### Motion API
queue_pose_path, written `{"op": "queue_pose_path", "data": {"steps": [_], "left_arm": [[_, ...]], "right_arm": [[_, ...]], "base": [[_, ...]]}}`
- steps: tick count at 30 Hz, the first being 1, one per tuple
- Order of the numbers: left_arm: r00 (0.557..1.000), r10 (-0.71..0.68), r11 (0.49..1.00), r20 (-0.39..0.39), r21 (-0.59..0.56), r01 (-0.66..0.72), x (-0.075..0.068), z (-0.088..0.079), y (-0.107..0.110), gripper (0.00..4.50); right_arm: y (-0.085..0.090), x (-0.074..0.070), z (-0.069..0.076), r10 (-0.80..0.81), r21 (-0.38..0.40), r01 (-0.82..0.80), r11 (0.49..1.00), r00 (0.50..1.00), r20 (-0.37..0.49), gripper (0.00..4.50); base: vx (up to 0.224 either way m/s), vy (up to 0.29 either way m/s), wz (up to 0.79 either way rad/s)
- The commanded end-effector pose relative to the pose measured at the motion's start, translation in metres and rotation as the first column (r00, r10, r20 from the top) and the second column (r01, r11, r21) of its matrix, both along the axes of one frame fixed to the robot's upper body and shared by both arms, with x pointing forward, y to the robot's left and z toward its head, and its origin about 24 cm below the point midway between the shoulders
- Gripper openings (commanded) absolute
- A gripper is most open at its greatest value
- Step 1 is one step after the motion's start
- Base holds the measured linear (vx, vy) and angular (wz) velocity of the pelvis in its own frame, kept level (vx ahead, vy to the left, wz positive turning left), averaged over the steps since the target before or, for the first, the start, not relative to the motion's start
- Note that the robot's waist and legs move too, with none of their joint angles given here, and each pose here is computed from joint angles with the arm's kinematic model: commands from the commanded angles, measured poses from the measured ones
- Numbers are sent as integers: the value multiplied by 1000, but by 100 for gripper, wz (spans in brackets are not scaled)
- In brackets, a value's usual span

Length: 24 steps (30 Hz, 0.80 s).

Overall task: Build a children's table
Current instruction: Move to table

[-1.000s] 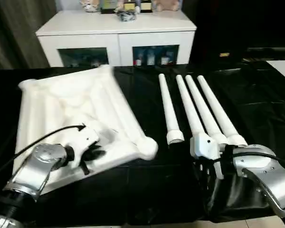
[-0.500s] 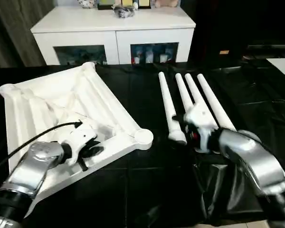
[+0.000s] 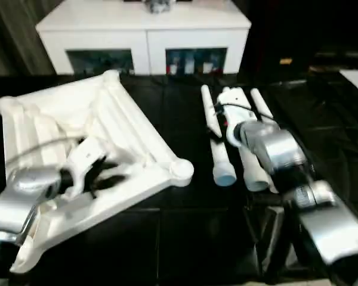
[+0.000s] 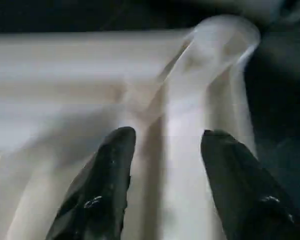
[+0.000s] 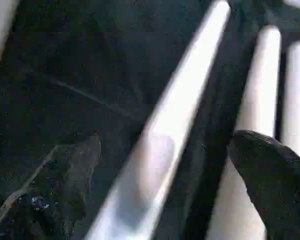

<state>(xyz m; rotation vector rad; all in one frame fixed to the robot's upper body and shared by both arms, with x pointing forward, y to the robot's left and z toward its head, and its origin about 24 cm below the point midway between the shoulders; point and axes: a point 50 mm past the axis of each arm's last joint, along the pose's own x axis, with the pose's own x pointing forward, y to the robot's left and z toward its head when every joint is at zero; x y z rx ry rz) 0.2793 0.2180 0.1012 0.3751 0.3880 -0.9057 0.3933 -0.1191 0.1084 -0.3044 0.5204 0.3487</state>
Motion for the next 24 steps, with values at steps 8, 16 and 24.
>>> {"op": "queue_pose_path", "data": {"steps": [8, 16, 24], "left_arm": [[976, -214, 969, 36, -121, 217, -14, 22, -50, 291], [975, -222, 969, 19, -107, 223, -18, 22, -53, 299], [975, -220, 971, 19, -95, 221, -18, 23, -54, 299]], "right_arm": [[9, -5, -25, -17, 122, 50, 991, 966, -258, 450], [7, -11, -40, -37, 116, 79, 990, 943, -331, 381], [5, -12, -41, -40, 122, 89, 989, 935, -352, 321]], "base": [[0, 0, 0], [0, 0, 0], [0, 0, 0]]}}
